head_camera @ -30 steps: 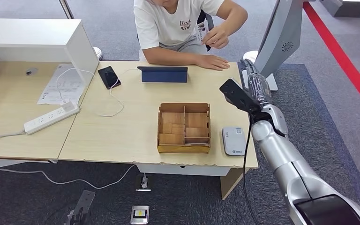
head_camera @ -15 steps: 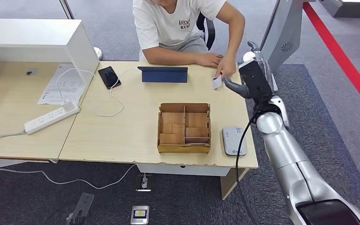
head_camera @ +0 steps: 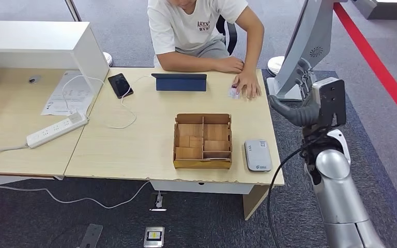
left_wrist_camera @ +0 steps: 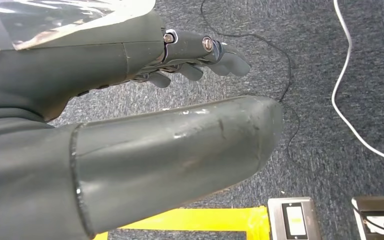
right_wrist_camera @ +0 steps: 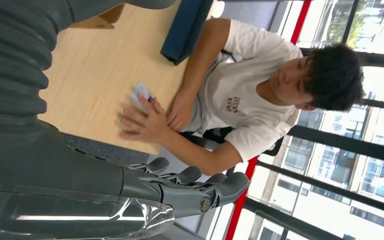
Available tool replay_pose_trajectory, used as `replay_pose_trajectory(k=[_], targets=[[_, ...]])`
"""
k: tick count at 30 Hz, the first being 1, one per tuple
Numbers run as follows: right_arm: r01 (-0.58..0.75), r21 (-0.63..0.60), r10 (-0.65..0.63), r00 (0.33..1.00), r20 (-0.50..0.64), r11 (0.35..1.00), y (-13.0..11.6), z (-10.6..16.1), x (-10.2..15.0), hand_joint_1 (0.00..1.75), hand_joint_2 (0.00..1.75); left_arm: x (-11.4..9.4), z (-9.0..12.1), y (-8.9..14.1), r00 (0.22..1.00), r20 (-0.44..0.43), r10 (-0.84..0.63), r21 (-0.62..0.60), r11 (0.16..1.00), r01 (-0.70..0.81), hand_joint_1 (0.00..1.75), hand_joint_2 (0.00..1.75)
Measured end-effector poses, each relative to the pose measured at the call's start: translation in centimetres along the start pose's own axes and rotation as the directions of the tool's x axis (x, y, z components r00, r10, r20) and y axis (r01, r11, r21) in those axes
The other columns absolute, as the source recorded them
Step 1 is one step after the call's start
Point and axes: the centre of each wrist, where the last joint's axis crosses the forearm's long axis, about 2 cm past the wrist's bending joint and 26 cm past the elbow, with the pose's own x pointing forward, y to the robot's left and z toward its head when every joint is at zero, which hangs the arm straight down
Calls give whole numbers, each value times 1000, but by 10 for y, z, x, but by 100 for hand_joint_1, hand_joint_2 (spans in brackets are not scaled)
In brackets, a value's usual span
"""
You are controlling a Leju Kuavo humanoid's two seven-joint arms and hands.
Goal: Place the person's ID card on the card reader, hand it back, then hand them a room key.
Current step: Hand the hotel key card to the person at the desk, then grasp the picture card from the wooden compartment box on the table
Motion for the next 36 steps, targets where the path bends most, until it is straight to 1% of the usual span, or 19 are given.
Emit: replay_pose_trajectory(k=[5, 10, 14, 17, 21, 25, 28, 31, 36], targets=[[32, 60, -34, 999, 30, 998, 10, 21, 3, 0, 175, 0, 0, -1, 1000, -8, 7, -2, 1000, -7, 0, 0], [61, 113, -65, 997, 33, 992, 19, 37, 3, 0, 175, 0, 0, -1, 1000, -20, 13, -6, 1000, -13, 0, 0], [29, 154, -34, 999, 32, 988, 28, 49, 0, 0, 175, 0, 0, -1, 1000, -26, 15, -8, 1000, -16, 0, 0], [-45, 180, 38, 998, 39, 983, 38, 57, -4, 0, 175, 0, 0, 0, 1000, -26, 14, -9, 1000, -14, 0, 0], [-223, 210, 213, 975, 68, 952, 53, 71, -9, 0, 175, 2, -1, -1, 1000, -21, 9, -10, 1000, -9, 0, 0], [-382, 216, 366, 924, 114, 898, 65, 80, -13, 0, 175, 7, -3, -2, 999, -32, 13, -20, 1000, -14, 0, 0], [-485, 186, 464, 874, 143, 855, 71, 83, -18, 0, 175, 17, -7, -1, 998, -63, 23, -48, 999, -26, 0, 0], [-537, 171, 518, 843, 146, 826, 78, 86, -26, 0, 175, 25, -12, 1, 997, -75, 32, -53, 998, -36, 0, 0], [-601, 190, 590, 799, 114, 776, 85, 90, -39, 0, 175, 28, -14, 1, 996, -77, 42, -48, 998, -46, 0, 0]])
